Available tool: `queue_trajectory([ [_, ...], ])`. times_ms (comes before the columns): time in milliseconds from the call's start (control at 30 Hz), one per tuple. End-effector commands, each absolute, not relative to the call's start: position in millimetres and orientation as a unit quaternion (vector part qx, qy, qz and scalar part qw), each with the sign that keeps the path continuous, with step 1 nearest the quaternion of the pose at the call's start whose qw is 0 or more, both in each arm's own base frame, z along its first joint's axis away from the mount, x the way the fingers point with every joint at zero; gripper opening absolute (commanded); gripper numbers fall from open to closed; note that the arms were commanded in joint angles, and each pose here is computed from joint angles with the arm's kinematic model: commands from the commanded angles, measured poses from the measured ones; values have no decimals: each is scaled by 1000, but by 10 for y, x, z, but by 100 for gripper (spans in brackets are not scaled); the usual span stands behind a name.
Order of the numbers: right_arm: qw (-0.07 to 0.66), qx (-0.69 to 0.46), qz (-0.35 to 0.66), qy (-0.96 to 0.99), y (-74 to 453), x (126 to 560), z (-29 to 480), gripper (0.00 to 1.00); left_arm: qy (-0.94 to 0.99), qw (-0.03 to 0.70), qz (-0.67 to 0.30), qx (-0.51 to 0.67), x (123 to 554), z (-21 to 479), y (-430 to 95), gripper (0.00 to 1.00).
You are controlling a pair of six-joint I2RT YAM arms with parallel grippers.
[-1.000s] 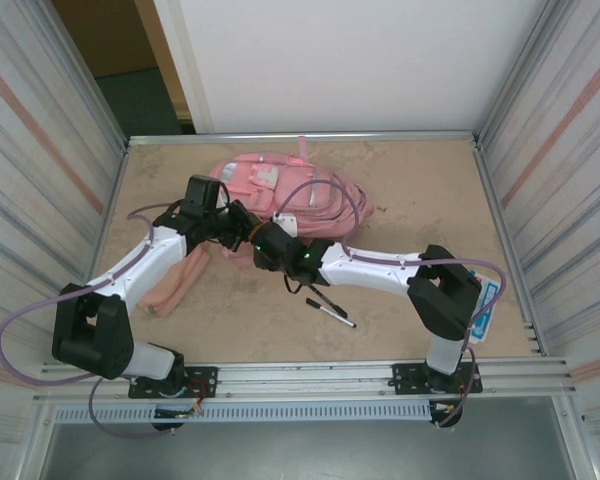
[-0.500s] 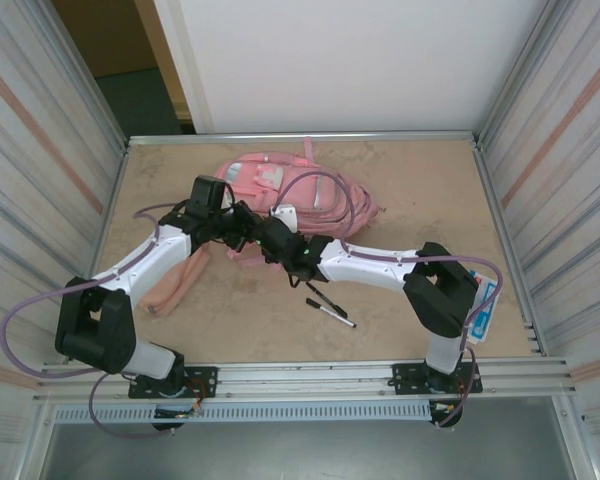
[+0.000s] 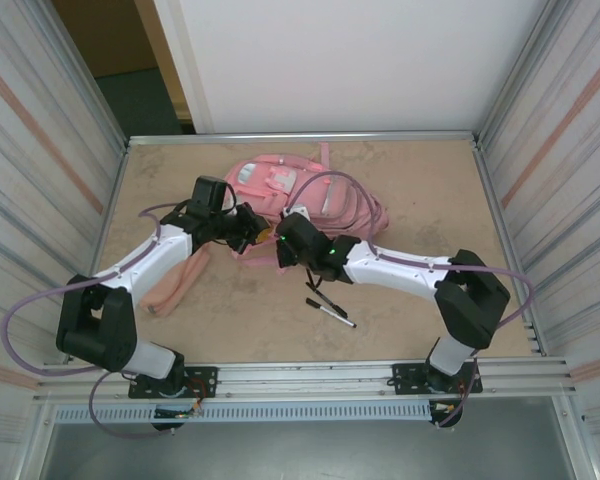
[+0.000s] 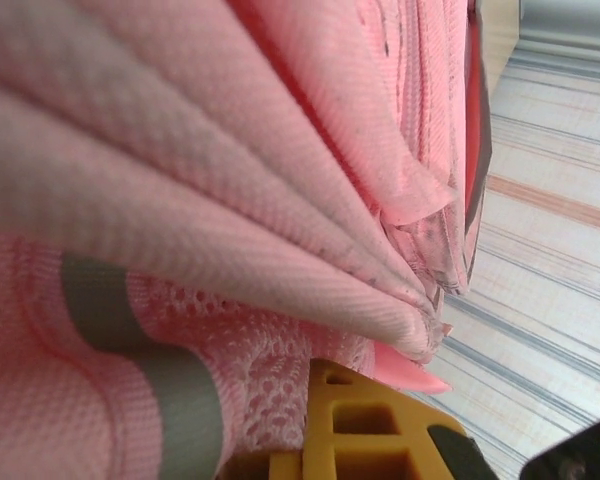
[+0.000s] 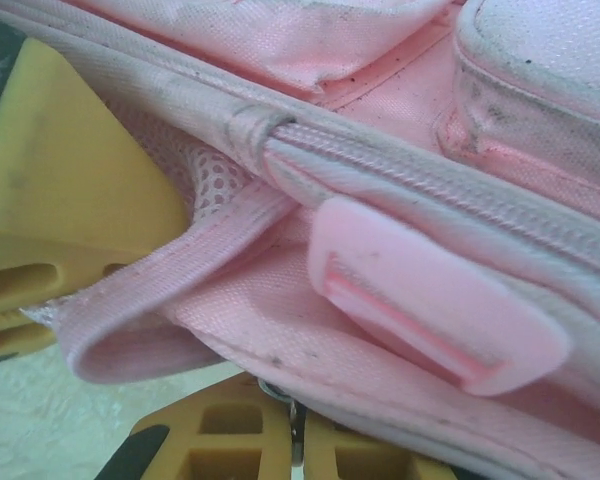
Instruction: Pack the student bag
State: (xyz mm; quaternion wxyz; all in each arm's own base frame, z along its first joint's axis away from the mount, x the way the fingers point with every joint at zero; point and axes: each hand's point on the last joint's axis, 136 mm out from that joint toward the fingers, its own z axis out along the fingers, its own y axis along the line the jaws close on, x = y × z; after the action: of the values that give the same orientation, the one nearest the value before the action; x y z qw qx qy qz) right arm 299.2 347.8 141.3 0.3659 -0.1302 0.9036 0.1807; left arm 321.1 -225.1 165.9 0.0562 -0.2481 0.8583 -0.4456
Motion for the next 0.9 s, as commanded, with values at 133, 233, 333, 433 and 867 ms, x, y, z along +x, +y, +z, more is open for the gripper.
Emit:
queue_trajectory([
  [133,326,-130,190,917,3099,2931,1280,0,864,73,-447,-222,3317,1631,-2188,0],
  [233,306,-110,201,924,2966,2897,1178,0,862,68,-449,-223,3351,1544,-2198,0],
  [333,299,-91,214,925,2834,2869,1091,0,864,66,-448,-219,3394,1488,-2194,0],
  [433,286,-87,220,928,2757,2856,1055,0,864,60,-452,-214,3419,1474,-2196,0],
  [867,276,-125,260,917,2771,2769,1067,0,875,38,-435,-208,3592,1211,-1968,0],
])
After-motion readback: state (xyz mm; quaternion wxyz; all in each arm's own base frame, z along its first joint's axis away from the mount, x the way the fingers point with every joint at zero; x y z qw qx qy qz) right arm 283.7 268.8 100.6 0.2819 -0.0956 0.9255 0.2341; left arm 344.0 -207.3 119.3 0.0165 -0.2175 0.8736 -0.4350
